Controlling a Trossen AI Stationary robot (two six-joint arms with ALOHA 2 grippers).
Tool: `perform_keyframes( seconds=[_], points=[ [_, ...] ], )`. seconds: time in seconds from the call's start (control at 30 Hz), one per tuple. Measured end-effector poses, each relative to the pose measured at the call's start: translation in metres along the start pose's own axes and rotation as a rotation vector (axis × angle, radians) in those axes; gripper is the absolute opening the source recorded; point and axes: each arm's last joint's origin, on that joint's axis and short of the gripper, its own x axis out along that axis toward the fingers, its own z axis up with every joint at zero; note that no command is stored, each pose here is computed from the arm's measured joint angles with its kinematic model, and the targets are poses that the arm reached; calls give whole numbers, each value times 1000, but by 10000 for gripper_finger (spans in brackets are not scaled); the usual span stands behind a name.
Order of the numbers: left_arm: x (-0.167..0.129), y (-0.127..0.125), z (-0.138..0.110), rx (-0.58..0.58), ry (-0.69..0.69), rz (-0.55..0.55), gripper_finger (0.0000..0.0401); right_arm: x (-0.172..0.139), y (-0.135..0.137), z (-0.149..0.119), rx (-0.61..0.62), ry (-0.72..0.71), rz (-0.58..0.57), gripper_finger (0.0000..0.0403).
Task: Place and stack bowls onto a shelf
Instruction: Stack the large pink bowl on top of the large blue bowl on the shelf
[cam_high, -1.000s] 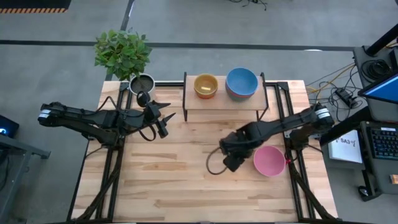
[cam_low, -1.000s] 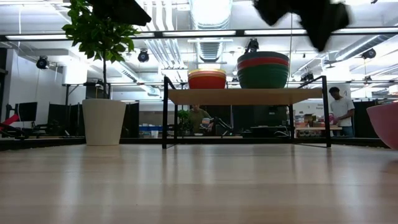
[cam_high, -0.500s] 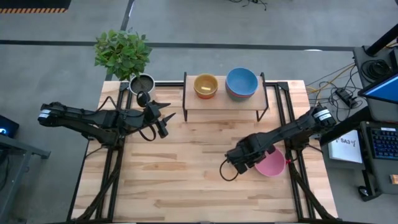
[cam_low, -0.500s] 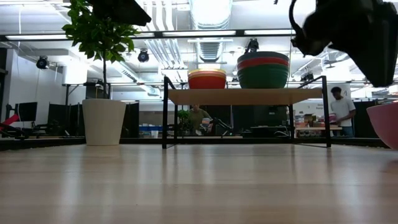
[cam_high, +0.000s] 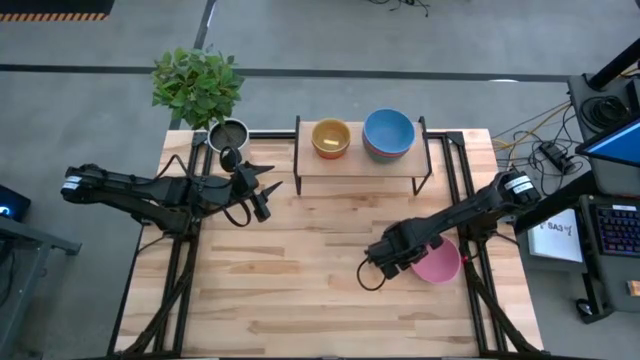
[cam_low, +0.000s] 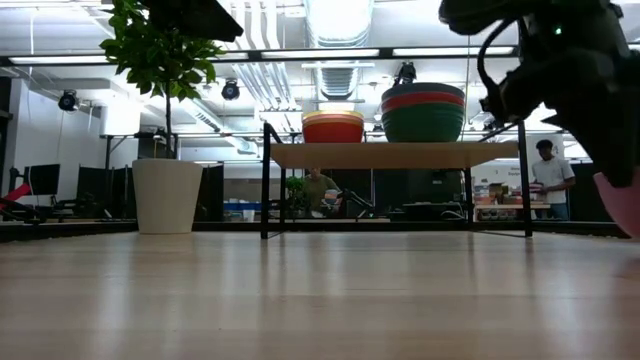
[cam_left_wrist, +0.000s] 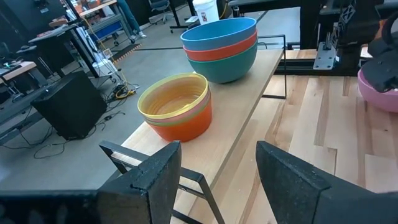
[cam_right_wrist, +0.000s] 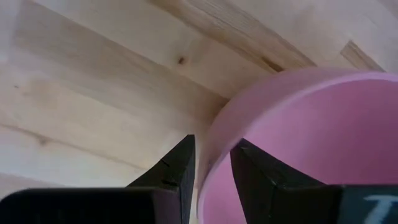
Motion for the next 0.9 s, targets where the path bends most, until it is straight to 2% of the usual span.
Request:
perform_keyframes(
  seconds=[0.2,0.33,0.43,0.57,0.7,0.8,0.9],
  points=[
    [0,0,0,0,0,0,191,15,-2,2,8,-2,9,85],
    [0,0,0,0,0,0,191,16,-2,2,1,0,15,47],
    [0,0,0,0,0,0,191,7,3,2,-52,-3,48,15],
    [0,0,0,0,0,0,191,-14,14,1,-175,-29,126,11],
    [0,0,0,-1,-2,0,191,-44,27,-1,-355,-89,230,11],
    [0,0,0,-2,-3,0,191,-72,35,-4,-517,-157,317,11],
    [0,0,0,-2,-3,0,191,-102,42,-6,-679,-287,388,11]
  ],
)
